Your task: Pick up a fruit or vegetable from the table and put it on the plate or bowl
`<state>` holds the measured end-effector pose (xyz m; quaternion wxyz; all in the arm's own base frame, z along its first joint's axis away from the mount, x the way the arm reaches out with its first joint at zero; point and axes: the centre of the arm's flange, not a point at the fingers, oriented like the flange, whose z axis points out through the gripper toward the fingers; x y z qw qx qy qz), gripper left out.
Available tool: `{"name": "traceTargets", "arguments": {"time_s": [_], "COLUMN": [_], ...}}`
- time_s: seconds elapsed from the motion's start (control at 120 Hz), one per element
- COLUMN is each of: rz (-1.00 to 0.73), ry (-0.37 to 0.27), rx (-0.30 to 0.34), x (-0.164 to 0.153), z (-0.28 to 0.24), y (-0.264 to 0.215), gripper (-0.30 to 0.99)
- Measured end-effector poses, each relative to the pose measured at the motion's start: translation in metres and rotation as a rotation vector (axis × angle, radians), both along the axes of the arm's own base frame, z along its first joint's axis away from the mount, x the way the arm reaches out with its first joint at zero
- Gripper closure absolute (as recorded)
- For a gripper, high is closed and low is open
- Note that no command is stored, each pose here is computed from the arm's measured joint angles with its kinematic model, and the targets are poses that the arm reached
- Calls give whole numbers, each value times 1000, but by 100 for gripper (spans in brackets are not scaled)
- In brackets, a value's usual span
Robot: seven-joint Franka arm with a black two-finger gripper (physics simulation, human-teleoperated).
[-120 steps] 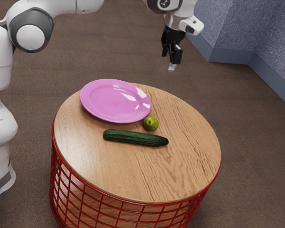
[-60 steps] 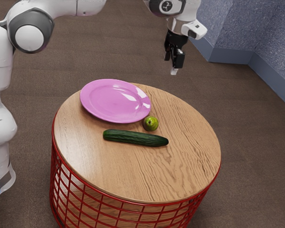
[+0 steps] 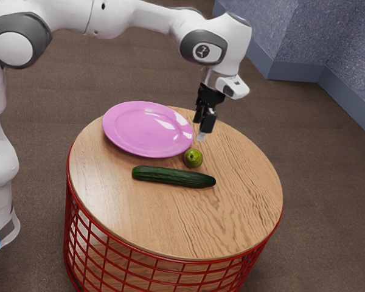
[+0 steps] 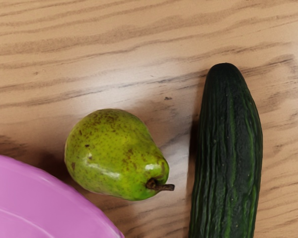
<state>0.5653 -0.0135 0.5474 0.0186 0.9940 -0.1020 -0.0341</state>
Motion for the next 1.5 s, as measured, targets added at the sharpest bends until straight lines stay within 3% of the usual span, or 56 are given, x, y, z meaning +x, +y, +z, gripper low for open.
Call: {"name": "traceTargets", "arguments": {"time_s": [0.192, 0.4, 0.6, 0.817, 0.925, 0.975, 1.5], "rz": [-12, -81, -132, -85, -78, -82, -67], "ry": [-8, 34, 30, 33, 33, 34, 69], "rx": [-28, -60, -86, -99, -105, -108, -149], "x": [4, -11, -11, -12, -14, -15, -24], "z": [-14, -51, -68, -84, -87, -89, -123], "y": [6, -33, -59, -32, -29, -31, -33], "gripper": [0, 0, 0, -2, -10, 0, 0]}}
